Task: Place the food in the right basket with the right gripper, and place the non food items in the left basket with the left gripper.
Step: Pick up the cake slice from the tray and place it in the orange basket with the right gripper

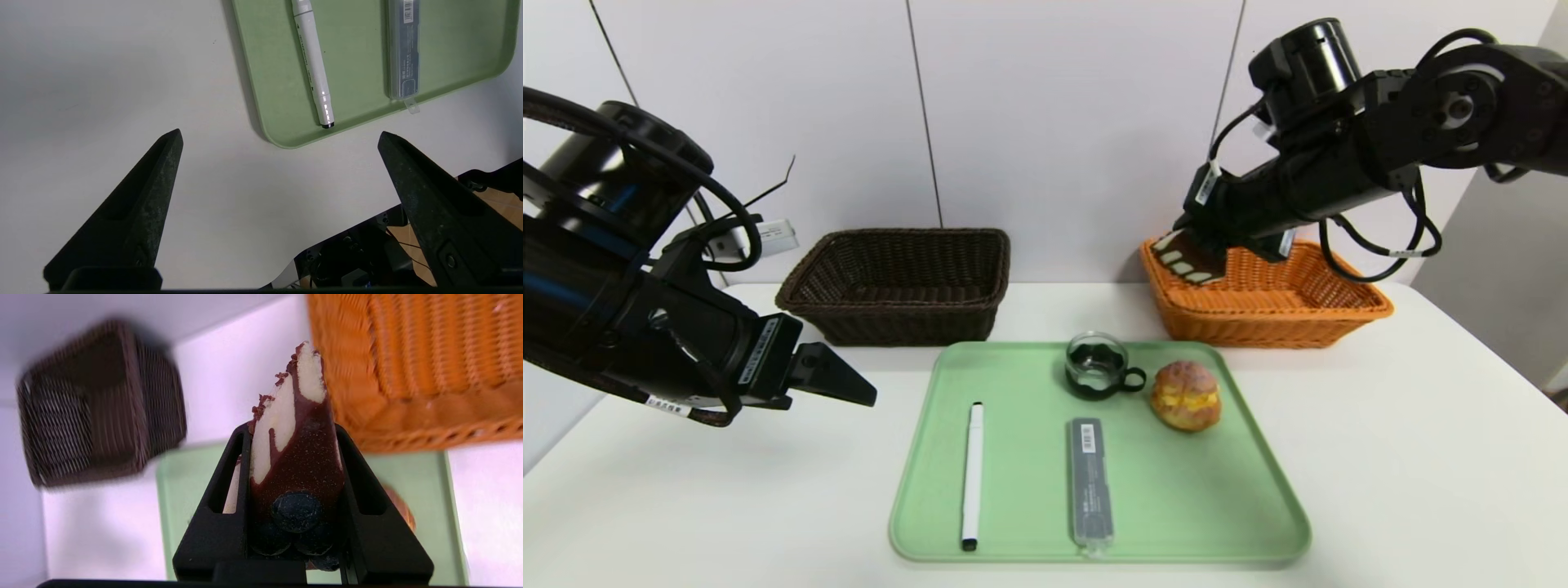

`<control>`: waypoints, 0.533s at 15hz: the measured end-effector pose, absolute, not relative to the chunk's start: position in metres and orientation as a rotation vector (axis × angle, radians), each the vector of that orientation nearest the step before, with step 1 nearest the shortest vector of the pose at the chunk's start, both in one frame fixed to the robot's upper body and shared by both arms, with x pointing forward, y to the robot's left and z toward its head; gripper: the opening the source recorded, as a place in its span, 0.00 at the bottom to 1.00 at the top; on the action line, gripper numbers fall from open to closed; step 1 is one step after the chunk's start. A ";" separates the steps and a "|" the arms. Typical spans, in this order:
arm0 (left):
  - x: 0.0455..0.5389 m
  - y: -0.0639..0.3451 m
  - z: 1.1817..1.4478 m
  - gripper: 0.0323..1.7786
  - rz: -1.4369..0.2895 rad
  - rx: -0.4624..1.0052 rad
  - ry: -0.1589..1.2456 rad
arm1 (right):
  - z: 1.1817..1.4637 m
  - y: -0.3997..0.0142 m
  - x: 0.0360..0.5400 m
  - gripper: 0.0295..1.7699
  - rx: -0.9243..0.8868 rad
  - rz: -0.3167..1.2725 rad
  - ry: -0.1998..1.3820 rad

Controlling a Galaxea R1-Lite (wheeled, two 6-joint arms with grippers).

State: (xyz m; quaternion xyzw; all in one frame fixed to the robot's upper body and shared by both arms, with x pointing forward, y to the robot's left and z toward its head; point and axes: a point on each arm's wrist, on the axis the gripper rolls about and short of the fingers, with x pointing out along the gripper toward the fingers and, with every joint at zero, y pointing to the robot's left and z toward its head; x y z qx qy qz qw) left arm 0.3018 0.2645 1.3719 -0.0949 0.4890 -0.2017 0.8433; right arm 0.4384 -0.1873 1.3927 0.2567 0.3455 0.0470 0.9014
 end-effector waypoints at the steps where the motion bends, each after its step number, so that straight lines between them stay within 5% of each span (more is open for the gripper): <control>1: 0.302 0.264 1.371 0.95 -0.425 -0.200 1.035 | 1.389 -0.197 0.450 0.31 0.577 0.061 0.689; 8: 0.301 0.265 1.365 0.95 -0.418 -0.204 1.058 | 1.336 -0.246 0.515 0.31 0.680 -0.118 0.661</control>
